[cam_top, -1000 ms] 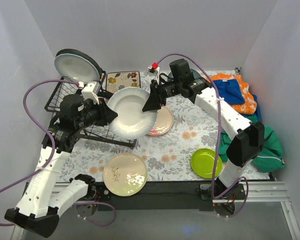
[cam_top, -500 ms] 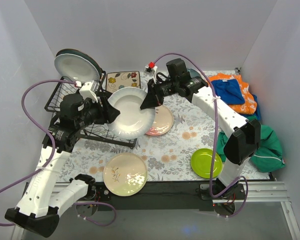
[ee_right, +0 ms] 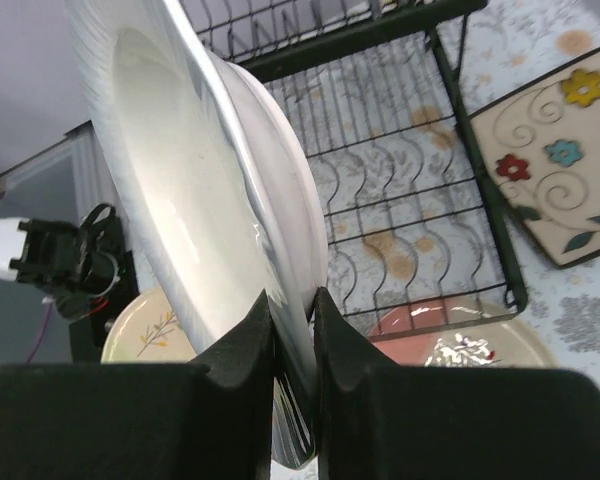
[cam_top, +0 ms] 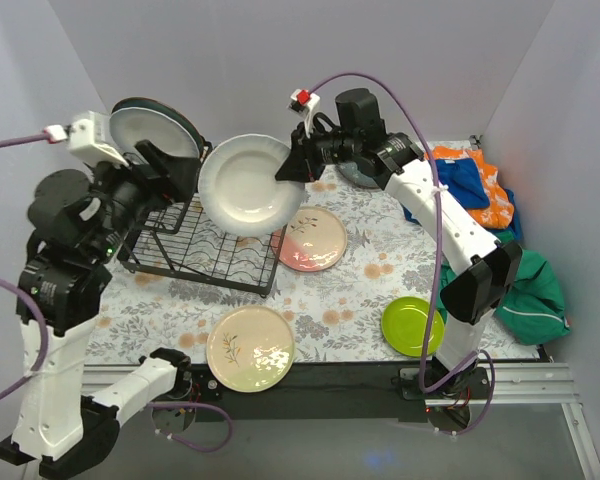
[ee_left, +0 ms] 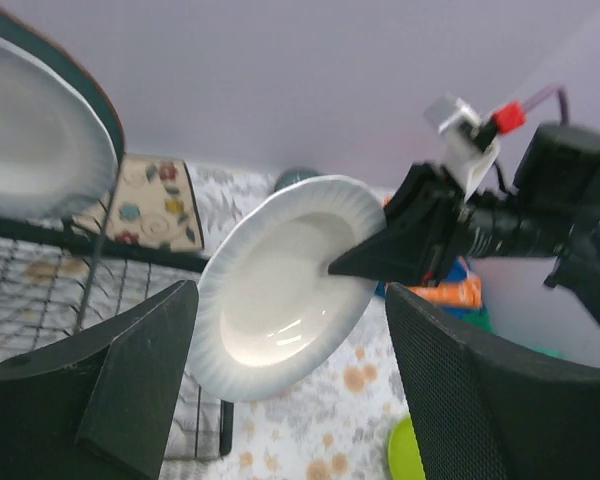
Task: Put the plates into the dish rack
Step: Pass the plate from the left arm to the right, then insert the plate into the dish rack
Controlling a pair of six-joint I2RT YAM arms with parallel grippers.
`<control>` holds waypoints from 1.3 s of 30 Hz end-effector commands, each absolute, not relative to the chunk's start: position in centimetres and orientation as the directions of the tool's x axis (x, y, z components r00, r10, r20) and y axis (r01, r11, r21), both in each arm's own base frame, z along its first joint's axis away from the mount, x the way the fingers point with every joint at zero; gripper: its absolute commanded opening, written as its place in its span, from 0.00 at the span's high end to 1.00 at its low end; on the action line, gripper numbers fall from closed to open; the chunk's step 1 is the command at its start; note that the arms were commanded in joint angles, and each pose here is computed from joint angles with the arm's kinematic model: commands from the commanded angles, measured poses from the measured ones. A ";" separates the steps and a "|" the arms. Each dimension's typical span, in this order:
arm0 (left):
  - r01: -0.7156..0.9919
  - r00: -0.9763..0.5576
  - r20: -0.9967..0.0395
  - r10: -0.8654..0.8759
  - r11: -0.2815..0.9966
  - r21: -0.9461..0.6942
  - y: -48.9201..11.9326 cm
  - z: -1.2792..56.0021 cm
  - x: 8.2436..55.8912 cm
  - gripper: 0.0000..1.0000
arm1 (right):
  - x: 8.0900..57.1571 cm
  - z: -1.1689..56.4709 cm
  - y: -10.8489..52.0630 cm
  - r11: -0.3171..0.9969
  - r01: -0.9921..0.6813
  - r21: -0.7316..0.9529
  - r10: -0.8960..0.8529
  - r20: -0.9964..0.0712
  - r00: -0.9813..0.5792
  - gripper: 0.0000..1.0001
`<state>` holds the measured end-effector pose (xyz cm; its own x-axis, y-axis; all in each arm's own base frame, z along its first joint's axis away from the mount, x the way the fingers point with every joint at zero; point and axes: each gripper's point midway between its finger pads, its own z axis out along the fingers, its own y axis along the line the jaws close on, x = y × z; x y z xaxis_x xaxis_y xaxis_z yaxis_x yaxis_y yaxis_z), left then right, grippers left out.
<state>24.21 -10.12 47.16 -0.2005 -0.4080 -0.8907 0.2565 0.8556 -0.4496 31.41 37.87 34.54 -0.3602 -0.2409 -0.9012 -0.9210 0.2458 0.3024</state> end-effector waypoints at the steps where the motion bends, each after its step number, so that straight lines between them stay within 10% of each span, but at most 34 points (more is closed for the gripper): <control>1: 0.115 -0.020 -0.913 -0.407 0.906 -0.406 -5.4 53.3 22.5 0.25 | 33.5 43.6 39.9 0.284 -0.950 0.128 -0.059 -0.987 -0.150 0.99; 39: 0.196 0.296 -0.870 -0.393 0.917 -0.347 -3.1 62.5 18.3 0.21 | 34.1 55.9 53.3 0.604 -0.795 -0.044 0.482 -0.774 0.410 0.99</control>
<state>18.18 -3.33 62.50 0.2894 -0.4175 -0.8614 0.2152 0.9052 -0.3664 35.80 57.94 42.08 0.1719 0.1617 -0.9717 -0.8519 0.5198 -0.0642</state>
